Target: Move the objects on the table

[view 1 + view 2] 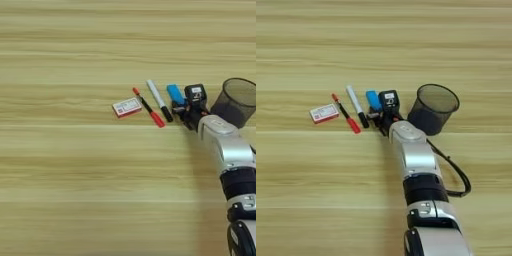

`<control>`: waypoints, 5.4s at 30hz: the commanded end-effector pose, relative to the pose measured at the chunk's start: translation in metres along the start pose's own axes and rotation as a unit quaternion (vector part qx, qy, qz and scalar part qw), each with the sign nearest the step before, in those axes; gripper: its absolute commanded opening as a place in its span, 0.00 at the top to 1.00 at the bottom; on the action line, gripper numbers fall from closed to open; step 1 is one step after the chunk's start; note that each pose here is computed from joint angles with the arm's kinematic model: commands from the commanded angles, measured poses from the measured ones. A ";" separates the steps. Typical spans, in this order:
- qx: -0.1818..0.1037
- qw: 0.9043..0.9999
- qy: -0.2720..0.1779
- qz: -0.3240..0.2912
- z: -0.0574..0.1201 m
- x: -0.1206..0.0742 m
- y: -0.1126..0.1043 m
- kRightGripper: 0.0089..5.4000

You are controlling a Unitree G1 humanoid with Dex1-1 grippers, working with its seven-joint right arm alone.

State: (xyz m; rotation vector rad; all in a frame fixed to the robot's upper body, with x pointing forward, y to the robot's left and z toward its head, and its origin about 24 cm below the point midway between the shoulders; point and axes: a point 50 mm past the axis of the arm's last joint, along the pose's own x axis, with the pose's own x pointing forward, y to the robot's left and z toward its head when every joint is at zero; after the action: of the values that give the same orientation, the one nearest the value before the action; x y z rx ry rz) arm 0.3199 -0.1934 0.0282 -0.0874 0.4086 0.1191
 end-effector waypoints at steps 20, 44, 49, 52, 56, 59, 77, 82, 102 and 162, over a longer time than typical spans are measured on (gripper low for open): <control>-0.029 0.997 -0.069 -0.009 0.042 0.002 -0.007 0.42; -0.019 0.994 -0.109 0.009 0.050 -0.001 -0.003 0.00; -0.017 0.993 -0.116 0.013 0.052 -0.002 -0.002 0.00; -0.017 0.993 -0.120 0.015 0.053 -0.003 -0.002 0.00; -0.017 0.992 -0.124 0.020 0.053 -0.003 -0.001 0.00; -0.017 0.992 -0.127 0.023 0.054 -0.004 0.000 0.00; -0.039 0.982 -0.154 0.100 0.056 -0.012 0.036 0.00; -0.053 0.979 -0.153 0.124 0.053 -0.013 0.049 0.00; -0.064 0.975 -0.148 0.155 0.054 -0.013 0.075 0.00; -0.045 0.973 -0.063 0.220 0.032 0.002 0.092 0.00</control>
State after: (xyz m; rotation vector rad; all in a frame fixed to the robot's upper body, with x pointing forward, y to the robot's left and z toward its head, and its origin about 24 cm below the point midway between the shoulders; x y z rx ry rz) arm 0.3080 -0.1063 0.0242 -0.0663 0.4014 0.5518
